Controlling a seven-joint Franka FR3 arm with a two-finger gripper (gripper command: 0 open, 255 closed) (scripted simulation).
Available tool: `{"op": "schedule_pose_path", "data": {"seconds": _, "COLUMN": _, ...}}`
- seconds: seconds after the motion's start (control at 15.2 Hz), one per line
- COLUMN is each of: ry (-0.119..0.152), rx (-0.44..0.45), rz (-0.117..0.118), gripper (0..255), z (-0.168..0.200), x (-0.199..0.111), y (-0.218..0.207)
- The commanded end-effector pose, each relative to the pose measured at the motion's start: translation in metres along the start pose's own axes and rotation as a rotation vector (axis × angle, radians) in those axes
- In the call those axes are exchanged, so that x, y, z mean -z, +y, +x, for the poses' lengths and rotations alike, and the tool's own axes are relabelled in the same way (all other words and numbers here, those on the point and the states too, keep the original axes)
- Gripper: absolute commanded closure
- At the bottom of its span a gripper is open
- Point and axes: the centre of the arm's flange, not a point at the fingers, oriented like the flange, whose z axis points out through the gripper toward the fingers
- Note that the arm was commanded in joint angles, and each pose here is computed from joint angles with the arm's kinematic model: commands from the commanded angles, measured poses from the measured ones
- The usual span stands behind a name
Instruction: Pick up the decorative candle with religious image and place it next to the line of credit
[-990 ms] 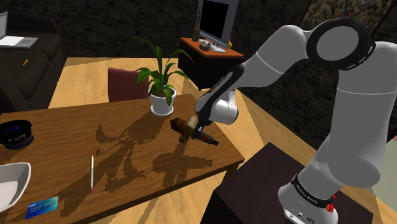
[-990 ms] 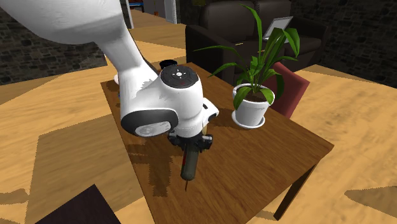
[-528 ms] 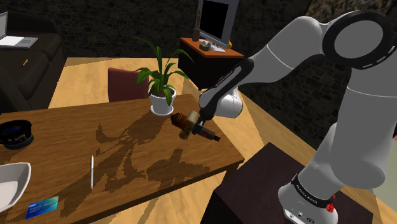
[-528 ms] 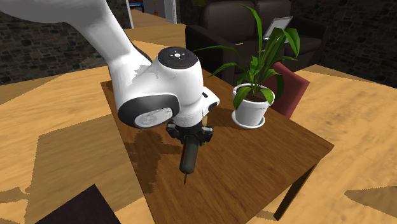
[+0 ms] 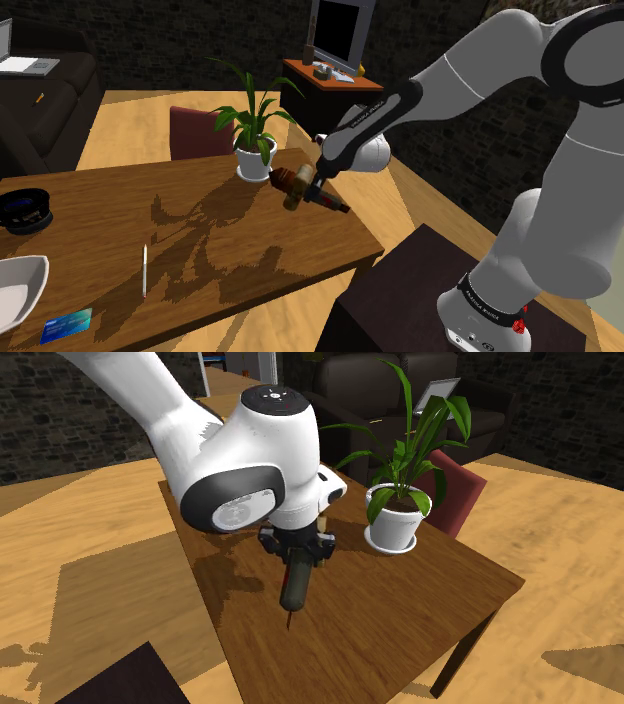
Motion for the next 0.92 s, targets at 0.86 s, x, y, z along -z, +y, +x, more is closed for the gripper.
{"op": "schedule_pose_path", "data": {"seconds": 0.86, "ry": 0.001, "rx": 0.000, "rz": -0.001, "gripper": 255, "z": 0.026, "x": 0.075, "y": 0.000}}
